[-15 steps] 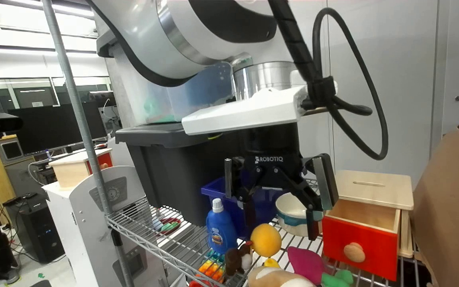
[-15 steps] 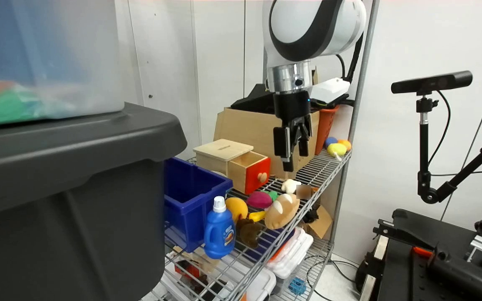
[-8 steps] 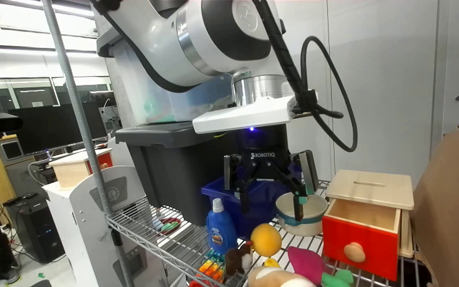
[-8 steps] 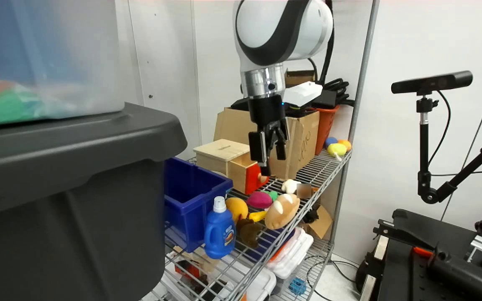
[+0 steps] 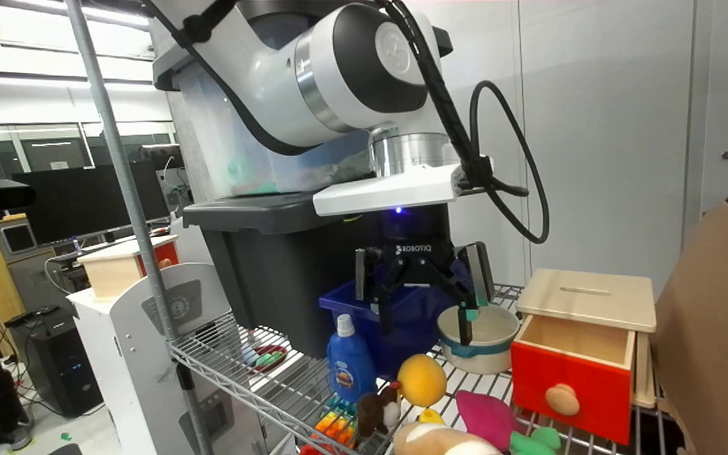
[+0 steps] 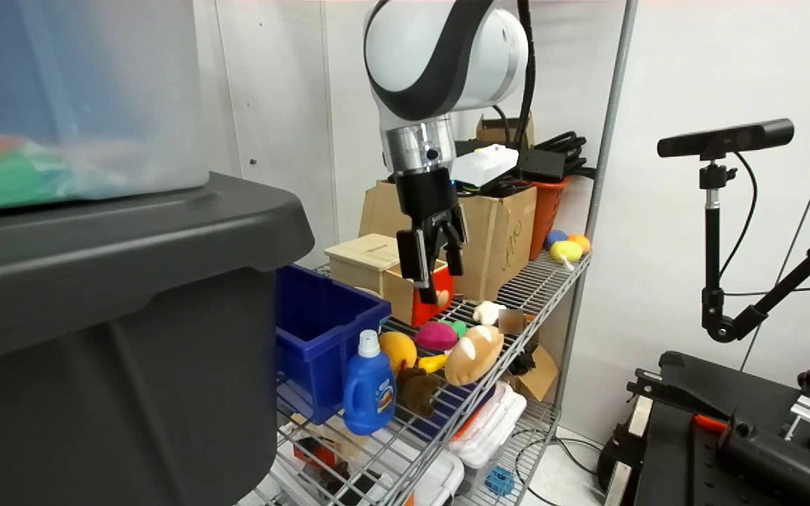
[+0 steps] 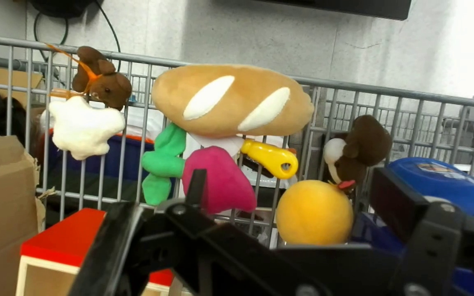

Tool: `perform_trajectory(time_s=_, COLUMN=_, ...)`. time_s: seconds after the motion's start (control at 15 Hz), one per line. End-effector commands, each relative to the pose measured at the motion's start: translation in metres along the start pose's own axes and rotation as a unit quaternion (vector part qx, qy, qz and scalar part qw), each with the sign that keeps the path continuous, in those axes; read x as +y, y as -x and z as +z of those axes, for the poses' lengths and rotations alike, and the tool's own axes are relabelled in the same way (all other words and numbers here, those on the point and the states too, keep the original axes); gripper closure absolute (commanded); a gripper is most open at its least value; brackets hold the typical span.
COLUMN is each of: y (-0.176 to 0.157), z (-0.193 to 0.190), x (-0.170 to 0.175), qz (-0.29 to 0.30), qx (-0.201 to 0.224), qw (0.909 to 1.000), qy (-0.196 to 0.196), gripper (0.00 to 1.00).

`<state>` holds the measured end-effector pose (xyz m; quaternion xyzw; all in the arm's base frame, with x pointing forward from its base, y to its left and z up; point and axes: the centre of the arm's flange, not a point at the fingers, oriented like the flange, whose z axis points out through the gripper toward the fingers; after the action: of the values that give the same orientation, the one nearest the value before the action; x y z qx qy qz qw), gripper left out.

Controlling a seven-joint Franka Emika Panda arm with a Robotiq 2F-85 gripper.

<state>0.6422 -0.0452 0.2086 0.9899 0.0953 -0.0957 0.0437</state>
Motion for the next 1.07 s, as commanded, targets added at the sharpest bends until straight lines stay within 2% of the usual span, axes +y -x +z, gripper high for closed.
perform_trajectory(time_s=0.0, y=-0.001, z=-0.007, x=0.000, qz=0.000, qx=-0.007, qw=1.0000, qy=-0.003, gripper=0.00)
perform_trajectory(time_s=0.6, y=0.002, z=-0.008, x=0.002, qz=0.006, qx=-0.010, qw=0.9999, qy=-0.003, gripper=0.00)
perform_trajectory(time_s=1.0, y=-0.015, z=-0.017, x=0.019, qz=0.005, qx=-0.036, qw=0.9993, qy=-0.007, gripper=0.00)
